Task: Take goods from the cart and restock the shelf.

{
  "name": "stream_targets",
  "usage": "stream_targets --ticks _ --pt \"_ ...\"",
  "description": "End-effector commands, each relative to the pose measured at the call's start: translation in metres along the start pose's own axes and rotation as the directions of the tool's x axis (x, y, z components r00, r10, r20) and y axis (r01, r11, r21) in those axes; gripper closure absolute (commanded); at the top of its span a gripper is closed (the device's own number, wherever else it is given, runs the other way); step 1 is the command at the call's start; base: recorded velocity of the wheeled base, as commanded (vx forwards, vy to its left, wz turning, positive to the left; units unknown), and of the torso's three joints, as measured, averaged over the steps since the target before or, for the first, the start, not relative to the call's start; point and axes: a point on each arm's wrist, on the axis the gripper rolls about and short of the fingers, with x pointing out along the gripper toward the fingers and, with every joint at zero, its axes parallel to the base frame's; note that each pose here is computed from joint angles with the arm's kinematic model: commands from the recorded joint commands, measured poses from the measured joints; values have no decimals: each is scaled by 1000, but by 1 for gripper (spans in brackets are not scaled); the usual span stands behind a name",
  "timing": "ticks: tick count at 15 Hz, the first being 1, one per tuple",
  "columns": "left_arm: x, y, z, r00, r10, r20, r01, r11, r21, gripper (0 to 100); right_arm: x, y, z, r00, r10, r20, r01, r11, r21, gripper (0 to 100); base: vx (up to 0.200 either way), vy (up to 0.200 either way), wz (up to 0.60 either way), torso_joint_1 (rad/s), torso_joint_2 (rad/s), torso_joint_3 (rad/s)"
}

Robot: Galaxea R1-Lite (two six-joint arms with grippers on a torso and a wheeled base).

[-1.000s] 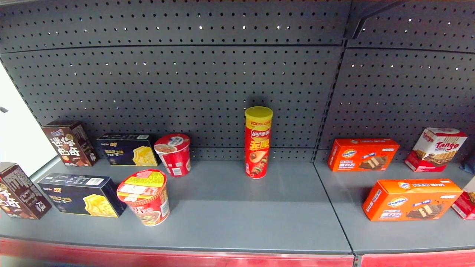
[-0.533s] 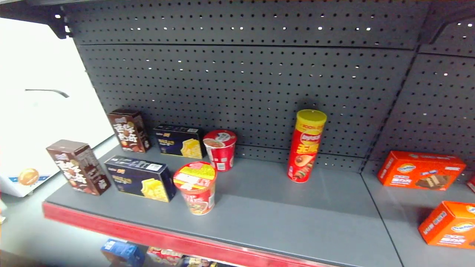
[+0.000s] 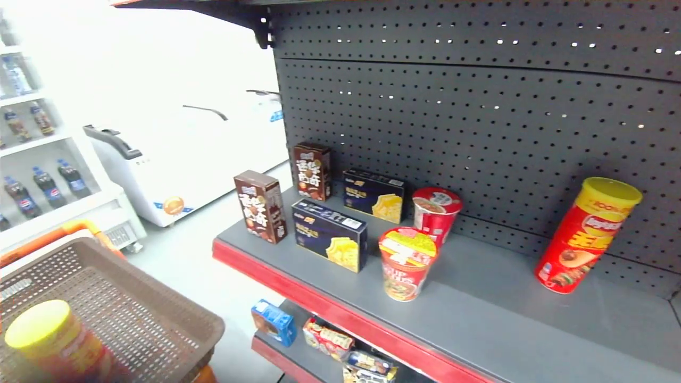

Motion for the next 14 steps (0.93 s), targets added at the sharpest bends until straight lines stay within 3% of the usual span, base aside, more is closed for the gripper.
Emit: stream_targets --ticks 1,8,11,12,13,14 --pt "0 0 0 1000 0 1 0 1000 0 0 0 0 0 1000 1 0 -1 1000 0 0 0 0 600 7 2 -2" --pt "0 0 0 1000 3 2 -3 1000 1 0 0 0 0 1000 1 0 -1 1000 0 0 0 0 600 4 4 3" --pt "0 0 0 1000 7 4 -7 1000 3 0 0 0 0 1000 1 2 -1 1000 0 0 0 0 0 0 0 0" --pt "-1 0 6 999 6 34 -6 1000 24 0 0 0 0 1000 3 2 -3 1000 0 0 0 0 0 0 0 0" --pt "-13 -1 47 995 -9 102 -1 995 101 0 0 0 0 1000 1 2 -1 1000 0 0 0 0 0 0 0 0" --pt "-12 -1 79 999 8 53 -15 993 116 0 0 0 0 1000 1 2 -1 1000 0 0 0 0 0 0 0 0"
